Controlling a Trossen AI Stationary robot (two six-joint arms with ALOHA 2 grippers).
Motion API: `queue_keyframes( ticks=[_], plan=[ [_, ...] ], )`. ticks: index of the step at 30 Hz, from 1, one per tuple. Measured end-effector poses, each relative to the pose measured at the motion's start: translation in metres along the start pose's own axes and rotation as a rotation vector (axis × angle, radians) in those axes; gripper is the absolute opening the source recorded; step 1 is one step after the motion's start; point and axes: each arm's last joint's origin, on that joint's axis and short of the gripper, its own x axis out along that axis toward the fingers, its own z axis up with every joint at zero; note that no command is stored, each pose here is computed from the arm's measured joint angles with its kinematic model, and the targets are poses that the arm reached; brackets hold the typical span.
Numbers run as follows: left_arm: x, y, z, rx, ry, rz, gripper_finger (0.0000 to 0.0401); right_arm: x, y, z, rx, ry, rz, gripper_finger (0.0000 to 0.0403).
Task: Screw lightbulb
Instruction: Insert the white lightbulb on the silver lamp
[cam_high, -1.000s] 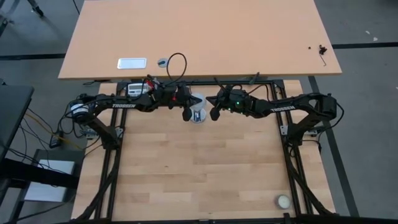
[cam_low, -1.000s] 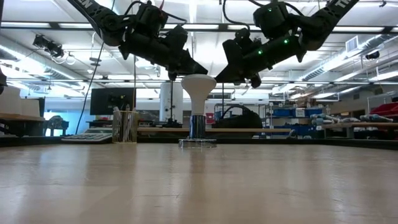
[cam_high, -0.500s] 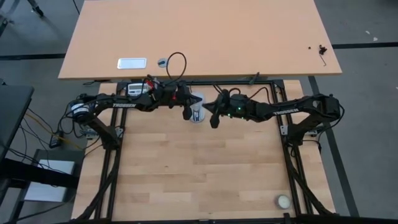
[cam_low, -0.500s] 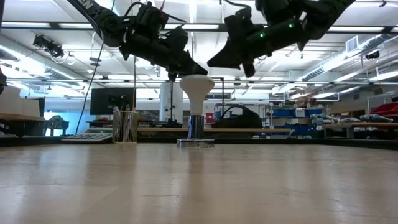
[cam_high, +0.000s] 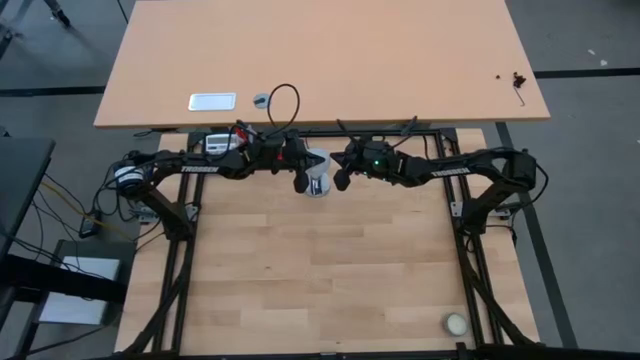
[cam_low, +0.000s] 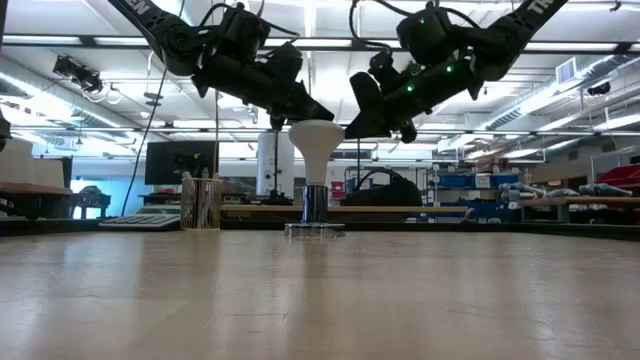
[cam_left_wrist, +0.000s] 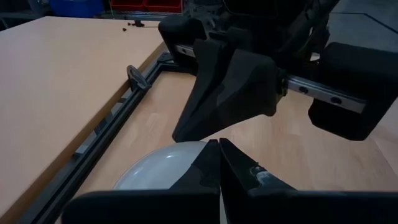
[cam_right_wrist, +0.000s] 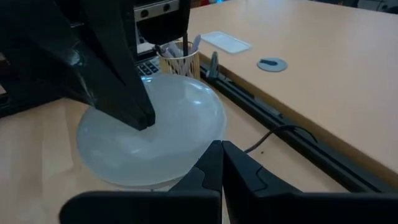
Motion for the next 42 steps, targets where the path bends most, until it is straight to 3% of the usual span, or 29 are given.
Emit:
queue_keyframes(
  ticks=[10, 17, 26, 42],
  plan=[
    [0.0, 0.0, -0.002, -0.003, 0.012, -0.005, 0.0, -0.006, 0.016, -0.001, -0.015, 0.013, 0.047, 0.0012],
    [-0.001, 0.004, 0.0, -0.004, 0.002, 0.014, 0.0, -0.016, 0.028, 0.0, -0.013, 0.045, 0.146, 0.0011],
    [-0.002, 0.004, 0.002, -0.006, -0.008, 0.014, 0.0, -0.021, 0.019, 0.01, -0.02, -0.01, 0.062, 0.0011],
    [-0.006, 0.003, 0.006, -0.023, -0.031, 0.011, 0.0, -0.021, 0.017, 0.011, -0.024, -0.01, 0.046, 0.0011]
  ],
)
